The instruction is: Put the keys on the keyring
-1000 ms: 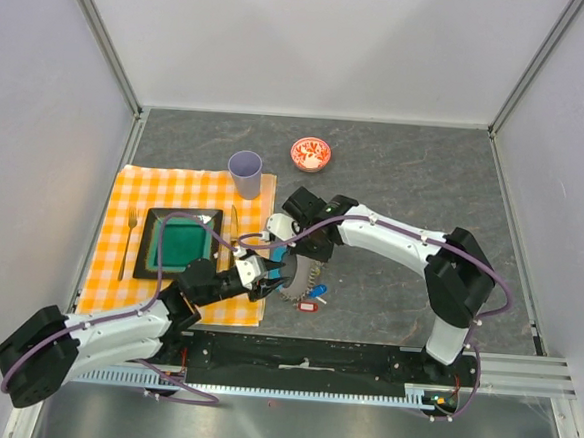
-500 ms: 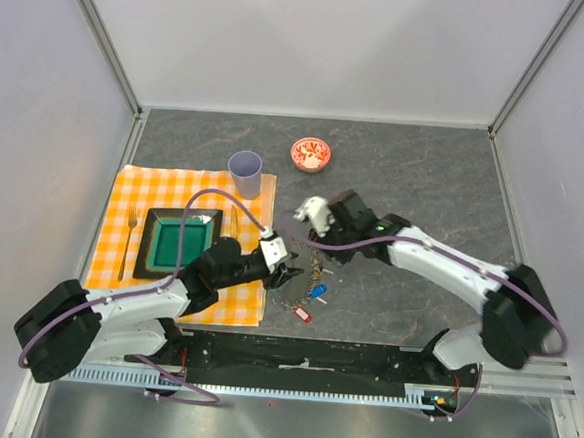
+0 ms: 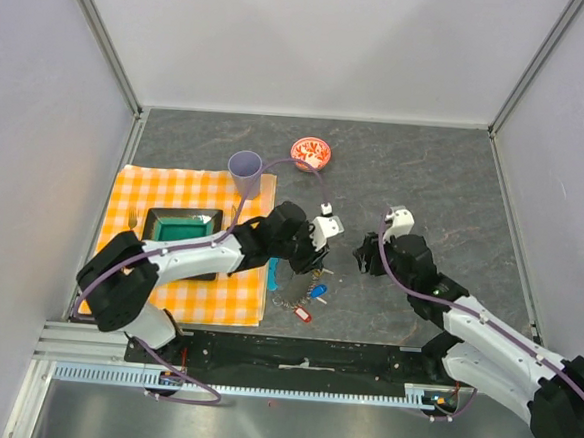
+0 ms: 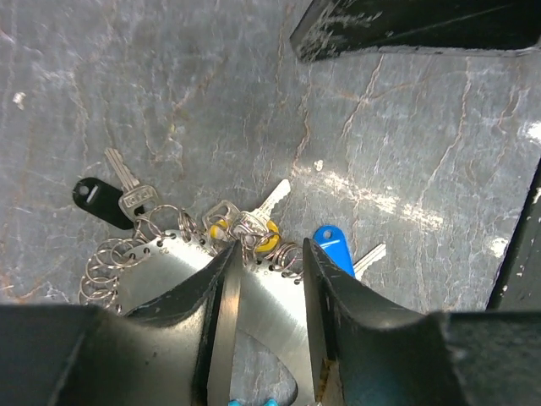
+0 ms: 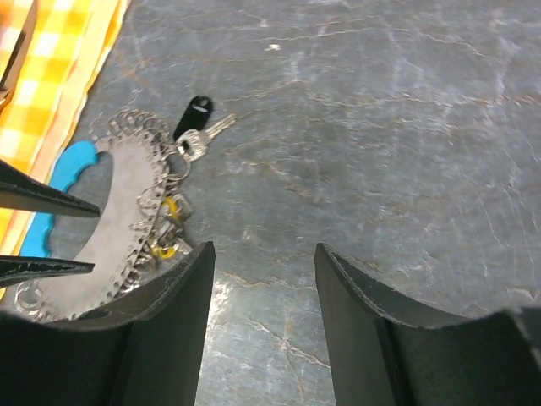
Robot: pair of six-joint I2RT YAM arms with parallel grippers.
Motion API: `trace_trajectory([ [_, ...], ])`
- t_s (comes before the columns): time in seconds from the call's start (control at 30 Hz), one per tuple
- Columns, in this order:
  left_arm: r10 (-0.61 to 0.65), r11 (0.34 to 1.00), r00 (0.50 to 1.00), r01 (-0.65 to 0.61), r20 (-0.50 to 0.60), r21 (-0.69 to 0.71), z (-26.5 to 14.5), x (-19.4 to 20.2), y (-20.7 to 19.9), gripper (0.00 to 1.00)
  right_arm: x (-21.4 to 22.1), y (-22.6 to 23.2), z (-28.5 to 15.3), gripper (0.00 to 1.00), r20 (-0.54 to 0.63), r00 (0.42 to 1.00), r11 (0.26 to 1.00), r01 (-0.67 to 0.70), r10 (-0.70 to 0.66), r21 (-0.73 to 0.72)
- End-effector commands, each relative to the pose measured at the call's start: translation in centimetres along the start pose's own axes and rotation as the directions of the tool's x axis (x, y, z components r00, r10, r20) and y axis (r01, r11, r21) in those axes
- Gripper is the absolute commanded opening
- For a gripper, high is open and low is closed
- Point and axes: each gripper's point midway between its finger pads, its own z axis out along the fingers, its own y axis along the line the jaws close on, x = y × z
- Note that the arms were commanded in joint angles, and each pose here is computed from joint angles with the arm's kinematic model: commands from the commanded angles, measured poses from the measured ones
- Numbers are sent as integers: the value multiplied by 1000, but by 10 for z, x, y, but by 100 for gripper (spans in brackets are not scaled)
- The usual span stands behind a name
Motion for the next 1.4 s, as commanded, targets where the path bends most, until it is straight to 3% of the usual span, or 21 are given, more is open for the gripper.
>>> trace_trajectory([
  [0.0, -18, 1000, 980, 19, -198, 2, 3, 22, -3, 41, -37, -10, -5, 59, 243, 958, 985, -169, 155, 40],
  [0.27, -28, 999, 928, 18, -372, -31, 21, 43, 11, 36, -32, -24, -10, 61, 292, 947, 983, -163, 132, 82],
  [1.13, -64, 998, 906, 52, -419, -40, 38, 37, 15, 26, -20, -18, -2, 61, 241, 965, 992, -115, 100, 50],
  [1.23, -63, 998, 904, 53, -422, -36, 41, 38, 16, 22, -19, -16, -1, 61, 233, 967, 993, -112, 99, 42],
  [1.37, -58, 998, 905, 56, -421, -17, 41, 38, 12, 6, -17, -13, 0, 61, 222, 971, 994, -102, 94, 27],
])
